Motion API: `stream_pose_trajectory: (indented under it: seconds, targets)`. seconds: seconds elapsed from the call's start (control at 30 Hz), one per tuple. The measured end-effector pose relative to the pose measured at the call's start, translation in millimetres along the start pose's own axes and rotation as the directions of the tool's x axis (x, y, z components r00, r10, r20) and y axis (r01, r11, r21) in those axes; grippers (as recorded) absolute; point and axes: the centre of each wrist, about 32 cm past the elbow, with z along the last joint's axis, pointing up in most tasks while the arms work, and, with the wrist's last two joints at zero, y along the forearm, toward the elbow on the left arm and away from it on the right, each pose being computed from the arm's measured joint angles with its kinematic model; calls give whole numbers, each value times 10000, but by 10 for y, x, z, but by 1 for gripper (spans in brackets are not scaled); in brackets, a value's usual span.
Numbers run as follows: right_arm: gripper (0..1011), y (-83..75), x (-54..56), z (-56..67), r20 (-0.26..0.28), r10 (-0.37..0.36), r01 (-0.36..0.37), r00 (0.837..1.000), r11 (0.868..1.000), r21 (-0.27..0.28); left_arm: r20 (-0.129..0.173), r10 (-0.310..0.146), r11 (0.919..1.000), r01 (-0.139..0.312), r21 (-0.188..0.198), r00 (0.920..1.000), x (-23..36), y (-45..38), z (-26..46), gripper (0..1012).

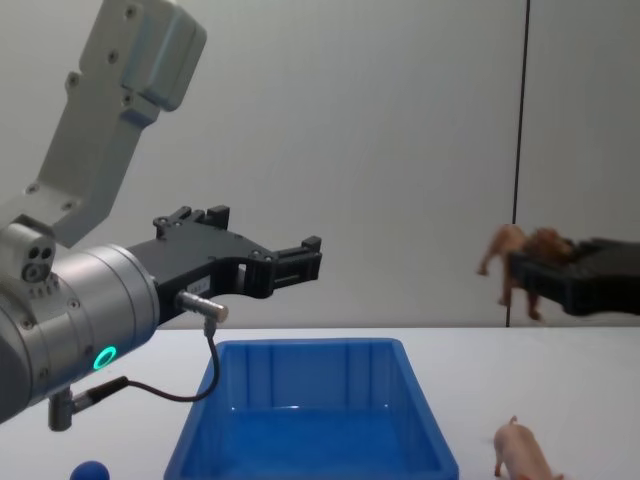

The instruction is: Pick up the two dolls from the table and place them into the box.

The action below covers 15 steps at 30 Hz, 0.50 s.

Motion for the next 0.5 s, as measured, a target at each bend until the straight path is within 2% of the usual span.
stream_pose_trajectory:
  seconds: [0.13, 0.23, 0.3, 0.5]
  targets:
    - [424, 153, -24, 74, -246, 626, -624, 9977, 9980, 98, -1, 0, 10000, 0, 0, 10000, 0, 0, 0, 1002]
    - [424, 203, -33, 92, -329, 820, -817, 9961, 9966, 101, -1, 1, 10000, -1, 0, 10000, 0, 0, 0, 1002]
    - [424, 314, -65, 114, -532, 1231, -1230, 9910, 9924, 58, 0, 1, 10000, -1, 0, 10000, 0, 0, 0, 1002]
    - [440, 506, -148, 112, -889, 1937, -1954, 9770, 9807, -97, 0, 1, 10000, -1, 0, 10000, 0, 0, 0, 1002]
